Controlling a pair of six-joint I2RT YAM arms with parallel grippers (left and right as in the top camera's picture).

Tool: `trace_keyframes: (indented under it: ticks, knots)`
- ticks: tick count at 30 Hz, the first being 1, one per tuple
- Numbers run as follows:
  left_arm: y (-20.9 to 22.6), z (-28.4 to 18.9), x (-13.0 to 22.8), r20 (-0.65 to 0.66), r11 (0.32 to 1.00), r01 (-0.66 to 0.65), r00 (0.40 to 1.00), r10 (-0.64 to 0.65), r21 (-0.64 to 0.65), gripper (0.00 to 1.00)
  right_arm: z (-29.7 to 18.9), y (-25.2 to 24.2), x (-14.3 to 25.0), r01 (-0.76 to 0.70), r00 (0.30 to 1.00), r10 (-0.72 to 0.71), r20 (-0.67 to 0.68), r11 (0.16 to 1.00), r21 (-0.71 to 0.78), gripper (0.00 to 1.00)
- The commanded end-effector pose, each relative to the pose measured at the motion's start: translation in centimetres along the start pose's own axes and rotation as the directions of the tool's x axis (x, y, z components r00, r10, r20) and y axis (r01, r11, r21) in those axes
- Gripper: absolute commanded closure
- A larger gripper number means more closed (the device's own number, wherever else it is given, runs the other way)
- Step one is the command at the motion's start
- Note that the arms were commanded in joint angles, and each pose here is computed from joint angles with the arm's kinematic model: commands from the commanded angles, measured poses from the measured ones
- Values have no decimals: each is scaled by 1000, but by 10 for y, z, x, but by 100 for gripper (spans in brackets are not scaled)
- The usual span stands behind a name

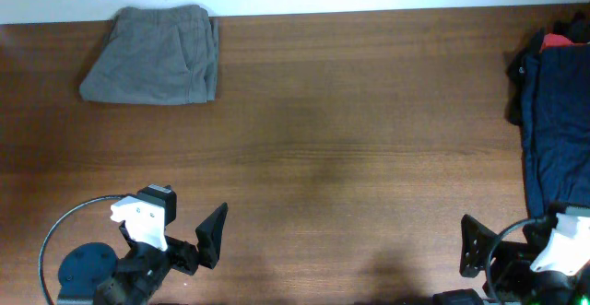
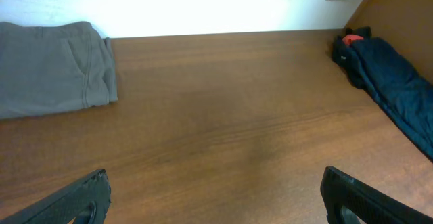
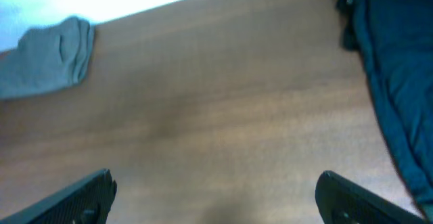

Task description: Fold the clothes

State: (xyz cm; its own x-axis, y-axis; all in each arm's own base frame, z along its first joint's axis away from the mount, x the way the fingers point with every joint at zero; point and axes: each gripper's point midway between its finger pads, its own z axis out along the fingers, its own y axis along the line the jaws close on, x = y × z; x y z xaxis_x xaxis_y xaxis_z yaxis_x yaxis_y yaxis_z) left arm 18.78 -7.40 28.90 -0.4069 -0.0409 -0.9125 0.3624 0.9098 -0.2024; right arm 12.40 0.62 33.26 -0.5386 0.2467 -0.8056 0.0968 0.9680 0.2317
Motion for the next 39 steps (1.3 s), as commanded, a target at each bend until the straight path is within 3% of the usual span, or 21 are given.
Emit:
trace_keyframes:
  ticks: [1,9,15,19,28,39]
  knots:
    - [-3,0,1,-1,1000,11,1000,-11,16,1,9,-10,7,46,997,-48,64,998,32,1]
    - [-3,0,1,-1,1000,11,1000,-11,16,1,73,-11,19,51,965,-44,257,998,-21,1]
    - [-3,0,1,-1,1000,11,1000,-11,16,1,121,12,32,242,909,-177,377,961,-132,1]
    - [-3,0,1,-1,1000,11,1000,-11,16,1,143,14,41,267,882,-179,436,952,-151,1]
    - [-3,0,1,-1,1000,11,1000,-11,16,1,159,10,45,279,818,-158,553,950,-142,1]
    - [-3,0,1,-1,1000,11,1000,-11,16,1,177,-11,51,239,806,-149,573,967,-84,1]
